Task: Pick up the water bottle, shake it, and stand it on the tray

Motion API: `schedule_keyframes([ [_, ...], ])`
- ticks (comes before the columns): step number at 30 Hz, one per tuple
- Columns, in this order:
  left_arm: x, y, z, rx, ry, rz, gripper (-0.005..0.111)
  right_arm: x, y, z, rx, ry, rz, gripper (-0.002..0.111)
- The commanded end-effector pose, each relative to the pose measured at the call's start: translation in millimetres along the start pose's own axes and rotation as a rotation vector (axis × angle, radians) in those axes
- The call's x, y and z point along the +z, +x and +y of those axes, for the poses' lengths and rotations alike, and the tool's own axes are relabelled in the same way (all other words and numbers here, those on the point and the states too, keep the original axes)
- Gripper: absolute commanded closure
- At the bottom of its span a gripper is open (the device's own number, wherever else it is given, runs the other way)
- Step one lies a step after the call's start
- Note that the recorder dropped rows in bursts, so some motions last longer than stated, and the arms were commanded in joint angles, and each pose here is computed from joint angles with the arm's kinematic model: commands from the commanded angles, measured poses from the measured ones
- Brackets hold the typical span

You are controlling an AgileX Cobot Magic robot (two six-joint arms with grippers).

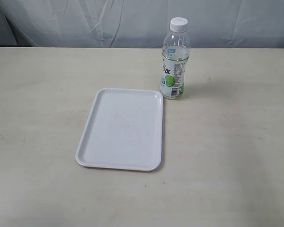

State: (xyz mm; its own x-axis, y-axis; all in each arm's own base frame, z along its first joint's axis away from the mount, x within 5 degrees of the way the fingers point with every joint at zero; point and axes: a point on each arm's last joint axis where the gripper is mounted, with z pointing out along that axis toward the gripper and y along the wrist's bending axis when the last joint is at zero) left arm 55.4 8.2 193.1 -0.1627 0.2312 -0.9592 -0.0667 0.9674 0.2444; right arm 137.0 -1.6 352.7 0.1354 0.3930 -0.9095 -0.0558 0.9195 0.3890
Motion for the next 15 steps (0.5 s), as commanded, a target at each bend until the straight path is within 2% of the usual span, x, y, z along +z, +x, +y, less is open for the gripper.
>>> schedule_keyframes([
  [1, -0.2, 0.7, 0.0, -0.002, -0.002, 0.000, 0.107, 88.2, -0.4, 16.3, -0.290, -0.050, 0.179, 0.109],
  [3, -0.2, 0.7, 0.0, -0.002, -0.002, 0.000, 0.107, 125.7, 22.4, 26.7, -0.422, -0.122, 0.272, 0.107],
  [4, -0.2, 0.7, 0.0, -0.002, -0.002, 0.000, 0.107, 135.0, 31.4, 31.2, -0.430, -0.143, 0.300, 0.104],
  [6, -0.2, 0.7, 0.0, -0.002, -0.002, 0.000, 0.107, 152.6, 60.3, 46.8, -0.433, -0.208, 0.380, 0.083],
  [9, -0.2, 0.7, 0.0, -0.002, -0.002, 0.000, 0.107, 160.7, 110.9, 70.6, -0.457, -0.303, 0.519, 0.027],
  [11, -0.2, 0.7, 0.0, -0.002, -0.002, 0.000, 0.107, 158.9, 139.8, 85.6, -0.551, -0.395, 0.582, 0.005],
  [13, -0.2, 0.7, 0.0, -0.002, -0.002, 0.000, 0.107, 156.7, 165.3, 98.9, -0.604, -0.497, 0.614, 0.004],
  [15, -0.2, 0.7, 0.0, -0.002, -0.002, 0.000, 0.107, 156.8, 184.7, 104.8, -0.591, -0.550, 0.638, 0.004],
])
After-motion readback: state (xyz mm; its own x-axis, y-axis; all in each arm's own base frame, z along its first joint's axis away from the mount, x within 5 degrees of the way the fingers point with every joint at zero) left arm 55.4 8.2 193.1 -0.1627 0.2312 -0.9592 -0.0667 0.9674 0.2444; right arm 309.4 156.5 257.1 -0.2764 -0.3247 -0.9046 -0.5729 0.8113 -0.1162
